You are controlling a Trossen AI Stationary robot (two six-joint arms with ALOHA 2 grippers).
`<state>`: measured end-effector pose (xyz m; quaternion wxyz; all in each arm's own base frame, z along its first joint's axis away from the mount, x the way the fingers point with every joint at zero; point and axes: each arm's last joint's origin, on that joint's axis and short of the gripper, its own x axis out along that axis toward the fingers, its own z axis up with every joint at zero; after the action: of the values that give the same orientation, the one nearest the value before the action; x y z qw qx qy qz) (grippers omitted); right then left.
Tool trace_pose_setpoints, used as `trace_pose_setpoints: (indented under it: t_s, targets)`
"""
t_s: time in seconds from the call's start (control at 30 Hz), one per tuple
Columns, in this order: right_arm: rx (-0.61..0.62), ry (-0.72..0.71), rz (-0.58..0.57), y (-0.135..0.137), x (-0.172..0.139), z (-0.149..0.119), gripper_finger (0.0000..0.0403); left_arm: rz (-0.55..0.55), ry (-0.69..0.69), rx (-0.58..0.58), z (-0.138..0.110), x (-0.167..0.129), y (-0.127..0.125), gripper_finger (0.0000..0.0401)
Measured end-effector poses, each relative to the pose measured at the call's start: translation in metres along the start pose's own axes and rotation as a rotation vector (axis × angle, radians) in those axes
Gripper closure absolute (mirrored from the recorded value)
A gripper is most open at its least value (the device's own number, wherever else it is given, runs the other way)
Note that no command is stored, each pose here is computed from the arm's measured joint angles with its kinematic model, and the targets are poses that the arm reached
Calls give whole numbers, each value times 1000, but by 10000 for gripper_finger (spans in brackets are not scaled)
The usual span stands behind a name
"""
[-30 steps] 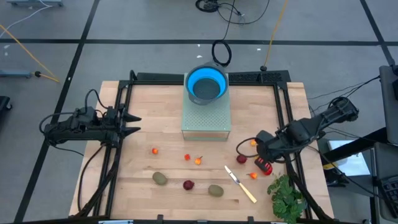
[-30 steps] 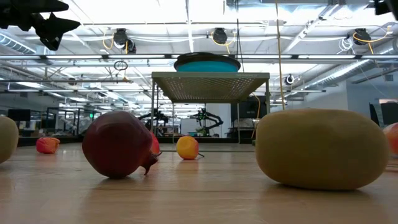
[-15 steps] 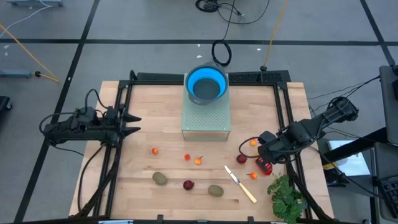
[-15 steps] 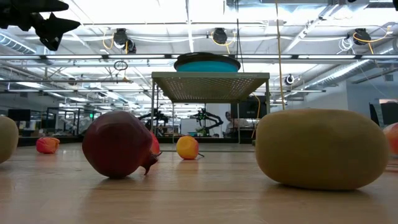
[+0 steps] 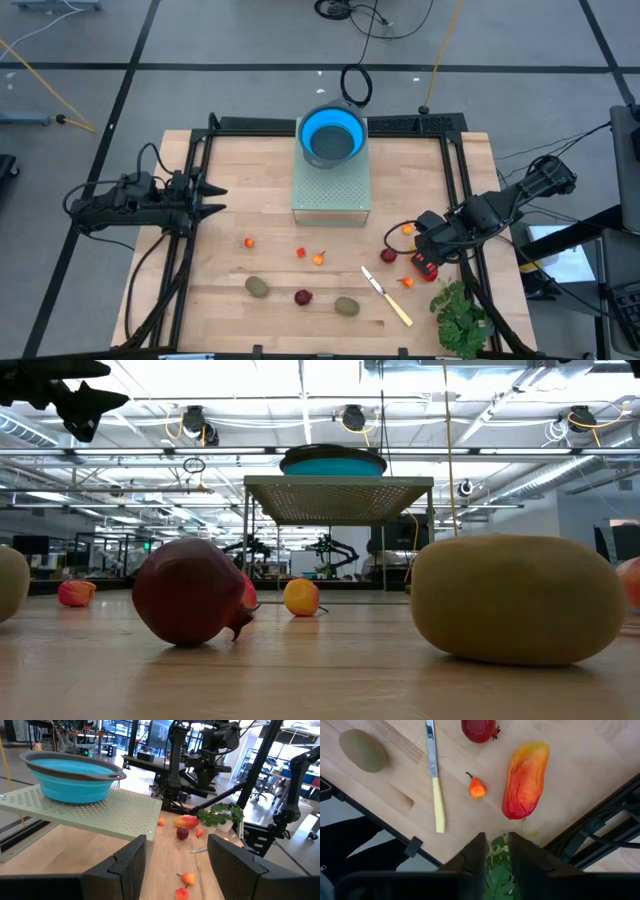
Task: Pick & Place Fruit
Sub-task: Put the yellow mango into the blue strainer bowl on the shelf
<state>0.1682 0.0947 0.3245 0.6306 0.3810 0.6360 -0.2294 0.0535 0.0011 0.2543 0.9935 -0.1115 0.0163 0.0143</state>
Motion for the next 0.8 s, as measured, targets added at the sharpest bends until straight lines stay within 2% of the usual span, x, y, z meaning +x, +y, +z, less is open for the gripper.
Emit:
trace_pose_setpoints:
  t_s: [0.27,0.43,0.6,0.8]
  targets:
    - [35,8,-74,-7,0,-1,211,0,-1,-15,0,0,0,189]
    - [39,16,-113,-11,0,-2,159,0,0,-16,0,0,0,189]
    - [12,16,-99,-10,0,-2,135,0,0,-16,0,0,0,189]
    - [-12,12,-58,-6,0,-1,132,0,0,-16,0,0,0,189]
